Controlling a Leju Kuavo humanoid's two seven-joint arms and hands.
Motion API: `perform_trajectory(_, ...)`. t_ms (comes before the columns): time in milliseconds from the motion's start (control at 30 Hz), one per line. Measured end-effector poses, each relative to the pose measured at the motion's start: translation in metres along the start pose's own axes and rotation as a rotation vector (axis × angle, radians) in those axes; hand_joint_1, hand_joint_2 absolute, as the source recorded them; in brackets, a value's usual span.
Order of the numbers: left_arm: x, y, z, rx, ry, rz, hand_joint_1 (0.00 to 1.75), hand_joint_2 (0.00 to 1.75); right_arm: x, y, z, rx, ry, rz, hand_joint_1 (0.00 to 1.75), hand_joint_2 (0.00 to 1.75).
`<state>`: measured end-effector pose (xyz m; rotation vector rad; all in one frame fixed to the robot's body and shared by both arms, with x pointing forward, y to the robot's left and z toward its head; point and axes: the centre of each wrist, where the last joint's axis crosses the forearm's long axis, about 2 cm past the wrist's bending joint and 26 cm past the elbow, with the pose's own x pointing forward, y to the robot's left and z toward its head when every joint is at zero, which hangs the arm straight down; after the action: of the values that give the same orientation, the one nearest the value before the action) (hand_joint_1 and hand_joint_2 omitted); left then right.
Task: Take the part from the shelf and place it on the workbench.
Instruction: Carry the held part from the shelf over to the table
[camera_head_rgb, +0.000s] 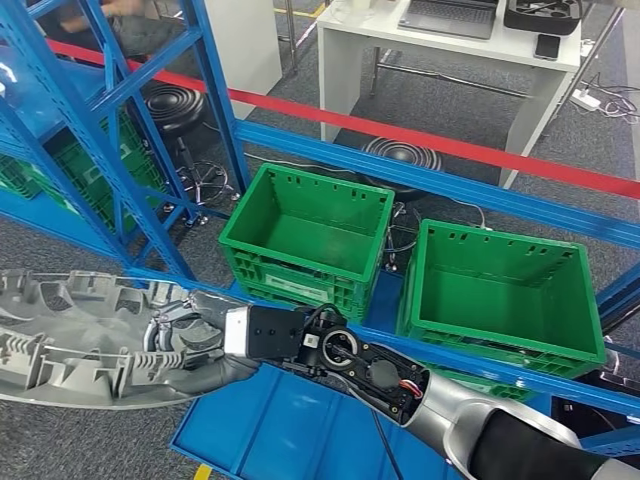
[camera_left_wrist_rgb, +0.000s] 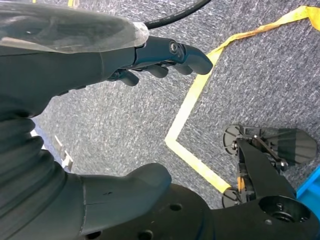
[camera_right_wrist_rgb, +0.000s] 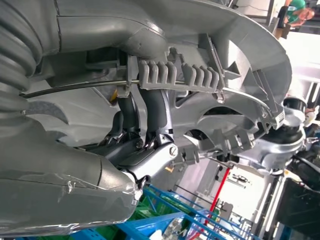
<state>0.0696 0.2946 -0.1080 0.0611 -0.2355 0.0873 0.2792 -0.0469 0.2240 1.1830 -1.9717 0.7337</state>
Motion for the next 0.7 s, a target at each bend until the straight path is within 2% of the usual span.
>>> perform_trajectory(700,0.0,0.0001,0.0,0.0,0.001,0.002,0.0,1.75,0.0001,-0.0008,0.0005,0.003,0.003,0.008,1.75,1.75)
